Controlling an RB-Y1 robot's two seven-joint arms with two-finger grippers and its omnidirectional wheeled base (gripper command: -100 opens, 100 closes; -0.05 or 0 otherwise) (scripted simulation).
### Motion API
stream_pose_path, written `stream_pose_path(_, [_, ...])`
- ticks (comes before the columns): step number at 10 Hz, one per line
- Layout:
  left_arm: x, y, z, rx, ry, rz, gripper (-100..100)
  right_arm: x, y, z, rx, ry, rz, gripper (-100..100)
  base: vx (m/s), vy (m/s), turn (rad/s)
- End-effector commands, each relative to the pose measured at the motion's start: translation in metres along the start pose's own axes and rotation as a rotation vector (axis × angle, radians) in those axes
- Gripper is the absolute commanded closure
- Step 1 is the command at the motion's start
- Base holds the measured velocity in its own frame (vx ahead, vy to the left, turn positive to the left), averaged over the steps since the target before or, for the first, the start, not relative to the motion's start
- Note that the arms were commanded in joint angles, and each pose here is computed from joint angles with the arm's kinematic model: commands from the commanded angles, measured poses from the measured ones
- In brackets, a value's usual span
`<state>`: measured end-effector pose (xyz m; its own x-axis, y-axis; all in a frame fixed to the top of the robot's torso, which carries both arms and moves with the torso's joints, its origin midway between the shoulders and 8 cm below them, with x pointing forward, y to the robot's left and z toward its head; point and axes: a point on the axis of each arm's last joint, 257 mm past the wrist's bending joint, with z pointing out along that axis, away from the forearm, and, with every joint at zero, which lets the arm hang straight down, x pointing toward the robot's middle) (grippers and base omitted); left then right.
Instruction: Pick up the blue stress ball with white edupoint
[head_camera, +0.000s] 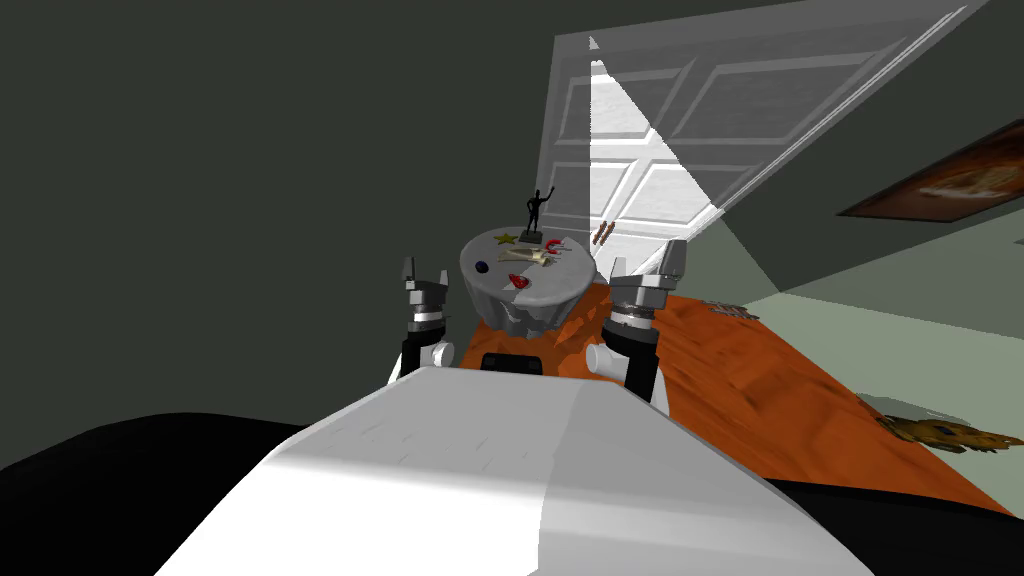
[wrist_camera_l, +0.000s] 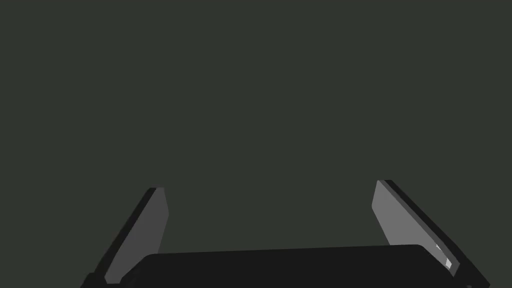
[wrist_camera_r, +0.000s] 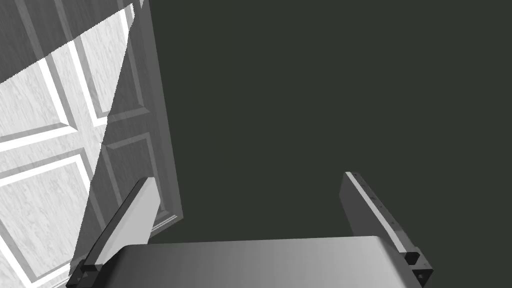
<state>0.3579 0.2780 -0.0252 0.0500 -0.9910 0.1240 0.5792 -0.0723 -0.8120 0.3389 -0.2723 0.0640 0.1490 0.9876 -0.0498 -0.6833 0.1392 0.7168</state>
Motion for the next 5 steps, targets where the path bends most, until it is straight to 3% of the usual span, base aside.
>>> stream_pose_path(1, [-0.004,0.005,-0.003,-0.02,0.021,0.031,-100,0.0,0.0,0.0,0.0,0.0,0.0,0,-0.044,0.014,-0.053])
stream_pose_path(5, [-0.017,0.014,-0.009,-0.06,0.066,0.105,-100,0.0,0.0,0.0,0.0,0.0,0.0,0,-0.07,0.021,-0.086])
